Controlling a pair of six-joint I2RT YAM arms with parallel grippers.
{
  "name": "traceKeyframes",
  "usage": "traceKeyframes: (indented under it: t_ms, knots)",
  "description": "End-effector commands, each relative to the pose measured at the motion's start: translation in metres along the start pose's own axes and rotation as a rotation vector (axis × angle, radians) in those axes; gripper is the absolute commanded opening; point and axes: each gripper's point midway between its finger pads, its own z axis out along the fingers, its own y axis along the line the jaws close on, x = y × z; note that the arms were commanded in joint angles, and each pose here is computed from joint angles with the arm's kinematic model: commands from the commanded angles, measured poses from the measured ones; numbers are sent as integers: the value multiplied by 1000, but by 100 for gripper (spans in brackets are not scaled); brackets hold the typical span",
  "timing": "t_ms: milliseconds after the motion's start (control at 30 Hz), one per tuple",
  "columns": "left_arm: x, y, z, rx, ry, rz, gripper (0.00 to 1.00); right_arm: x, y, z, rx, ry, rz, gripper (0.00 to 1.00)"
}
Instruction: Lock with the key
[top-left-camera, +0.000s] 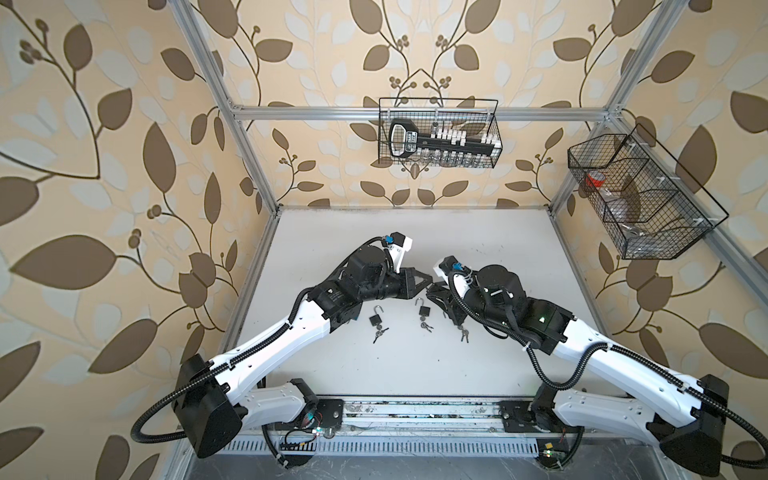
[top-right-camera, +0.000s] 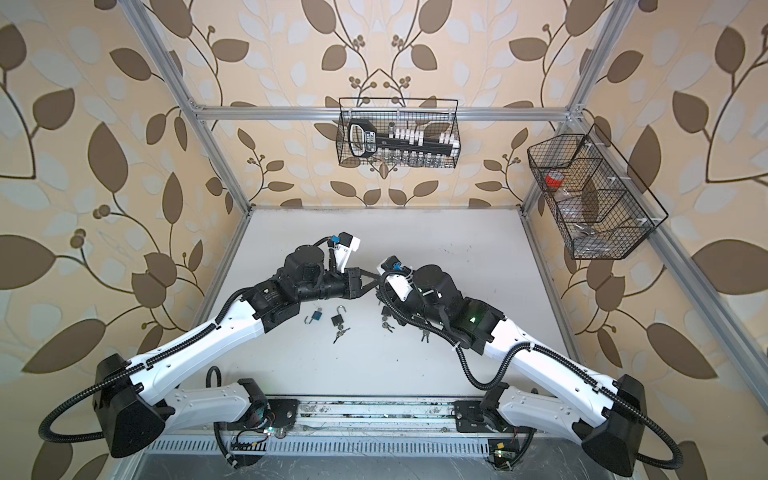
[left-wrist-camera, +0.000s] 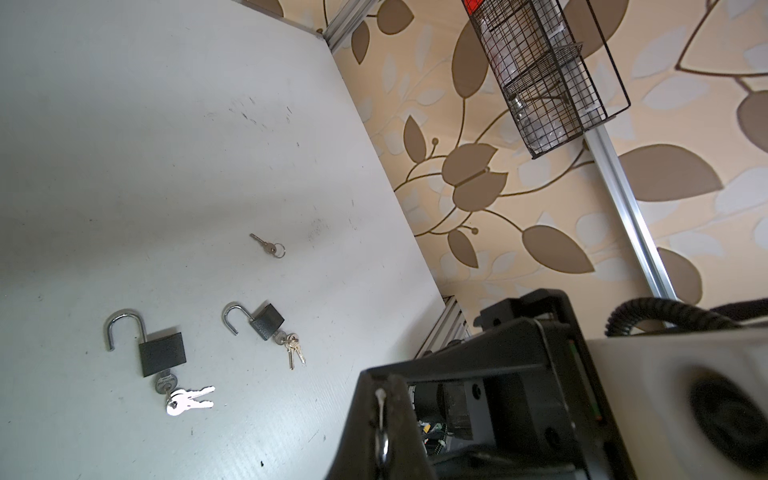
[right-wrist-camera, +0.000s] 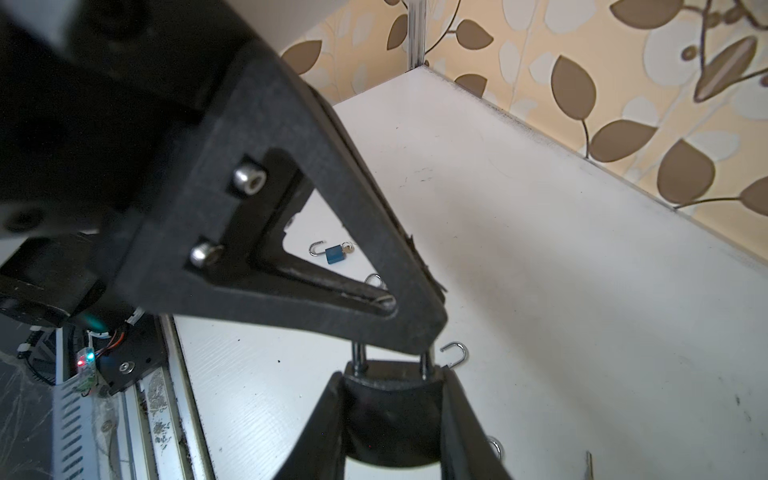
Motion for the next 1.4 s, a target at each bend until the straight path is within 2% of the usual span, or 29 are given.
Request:
traceKeyframes:
  t_ms: [0, 133, 267, 333, 467, 533, 633, 667, 800, 1167, 1367]
  knots:
    - [-27, -32, -19, 52, -87, 78, 22, -17, -8, -7, 47, -36, 18, 2]
    - [-34, -12, -39, -92, -151, 90, 50, -12, -19, -11, 105, -26, 47, 0]
    - [-32, 16, -57, -223, -164, 55, 66, -6, -40, -15, 185, -25, 86, 0]
    - [-25, 35, -64, -288, -153, 25, 78, 1, -57, -13, 242, -3, 114, 0]
    - [-9, 69, -69, -334, -127, -73, 92, 33, -106, -10, 412, 80, 210, 0]
    - [-2, 83, -70, -325, -121, -134, 98, 49, -132, -7, 417, 117, 280, 0]
    - [3, 97, -69, -306, -117, -193, 99, 75, -167, -5, 334, 204, 462, 0]
    - [4, 100, -69, -304, -117, -202, 99, 82, -168, 0, 292, 241, 466, 0]
    - [7, 115, -69, -318, -124, -237, 99, 116, -171, 21, 207, 385, 403, 0]
    - [10, 155, -73, -354, -173, -355, 99, 156, -224, 56, 332, 612, 256, 0]
    - [2, 173, -81, -380, -213, -414, 99, 174, -242, 73, 339, 711, 179, 0]
